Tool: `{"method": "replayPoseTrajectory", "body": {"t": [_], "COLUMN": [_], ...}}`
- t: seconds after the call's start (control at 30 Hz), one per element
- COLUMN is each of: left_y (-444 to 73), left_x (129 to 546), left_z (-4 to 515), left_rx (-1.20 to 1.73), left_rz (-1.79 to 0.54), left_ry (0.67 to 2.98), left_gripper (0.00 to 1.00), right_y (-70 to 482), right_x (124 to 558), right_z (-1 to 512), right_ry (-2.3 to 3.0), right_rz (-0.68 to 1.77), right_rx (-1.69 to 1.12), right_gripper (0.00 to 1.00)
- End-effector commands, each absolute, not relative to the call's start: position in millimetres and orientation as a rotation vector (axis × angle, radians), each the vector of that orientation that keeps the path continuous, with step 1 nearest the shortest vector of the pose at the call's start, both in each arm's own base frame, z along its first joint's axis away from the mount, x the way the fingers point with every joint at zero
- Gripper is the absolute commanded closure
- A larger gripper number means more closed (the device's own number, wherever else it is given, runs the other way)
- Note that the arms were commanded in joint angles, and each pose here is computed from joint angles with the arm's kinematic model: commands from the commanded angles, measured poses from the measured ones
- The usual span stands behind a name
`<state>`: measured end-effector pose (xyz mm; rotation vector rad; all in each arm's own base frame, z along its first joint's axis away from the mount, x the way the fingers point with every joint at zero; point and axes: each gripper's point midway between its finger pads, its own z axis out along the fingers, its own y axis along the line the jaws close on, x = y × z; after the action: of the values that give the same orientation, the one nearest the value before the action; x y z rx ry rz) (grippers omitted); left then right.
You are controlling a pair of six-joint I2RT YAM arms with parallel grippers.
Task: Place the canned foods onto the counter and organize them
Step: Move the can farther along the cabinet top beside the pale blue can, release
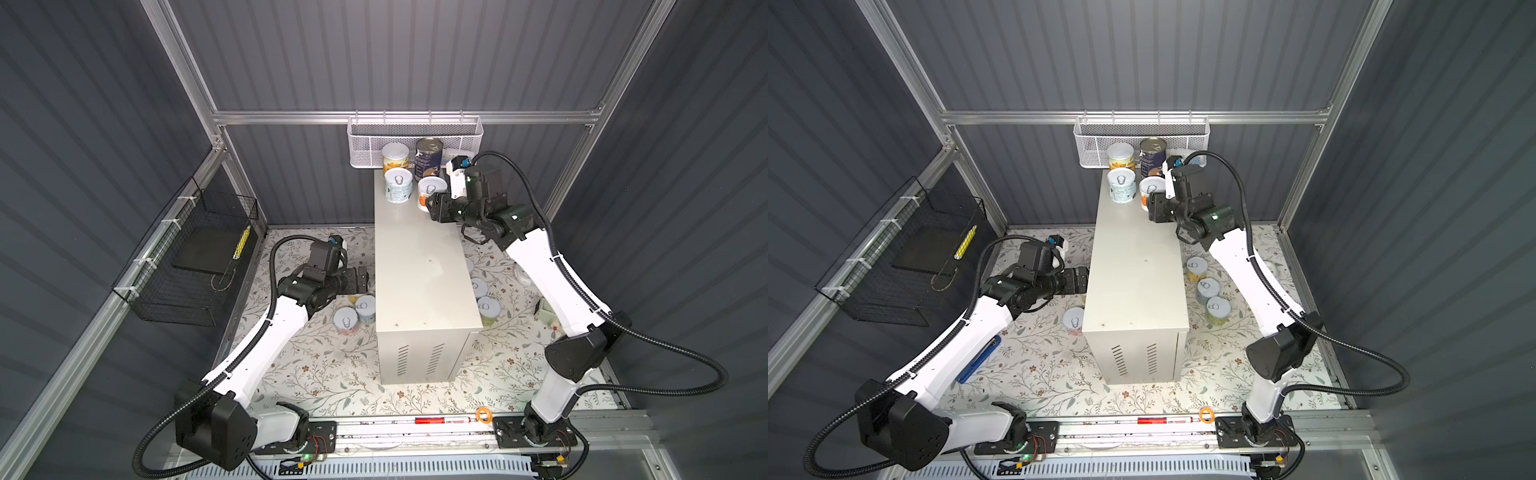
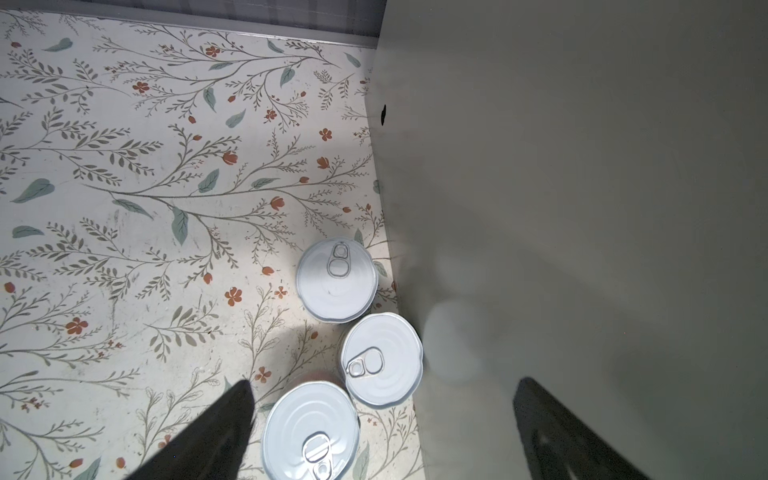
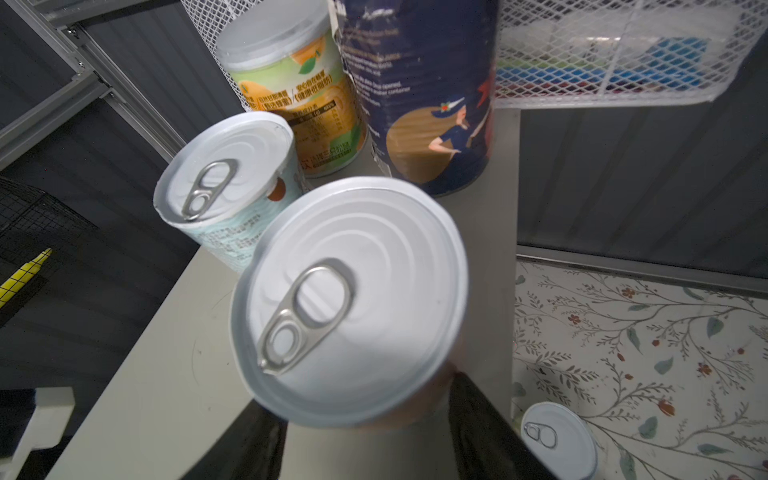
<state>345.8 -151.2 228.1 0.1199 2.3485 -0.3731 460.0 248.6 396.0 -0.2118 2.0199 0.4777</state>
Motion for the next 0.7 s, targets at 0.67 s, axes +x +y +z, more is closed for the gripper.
{"method": "replayPoseTrajectory", "body": {"t": [0.67], "left_y": [-144.8], "left_x": [353.3], "left_z": [234.6], "left_rx": [0.094], "left_rz": [-0.388], "left_ry": [2.319], "left_gripper": [0.02], "right_y": [249.9], "right_x": [489.3], "right_z": [401.8], "right_ry": [2.001], "right_rz": [0.476], "right_rx": [-0.173], "right_gripper": [0.37]}}
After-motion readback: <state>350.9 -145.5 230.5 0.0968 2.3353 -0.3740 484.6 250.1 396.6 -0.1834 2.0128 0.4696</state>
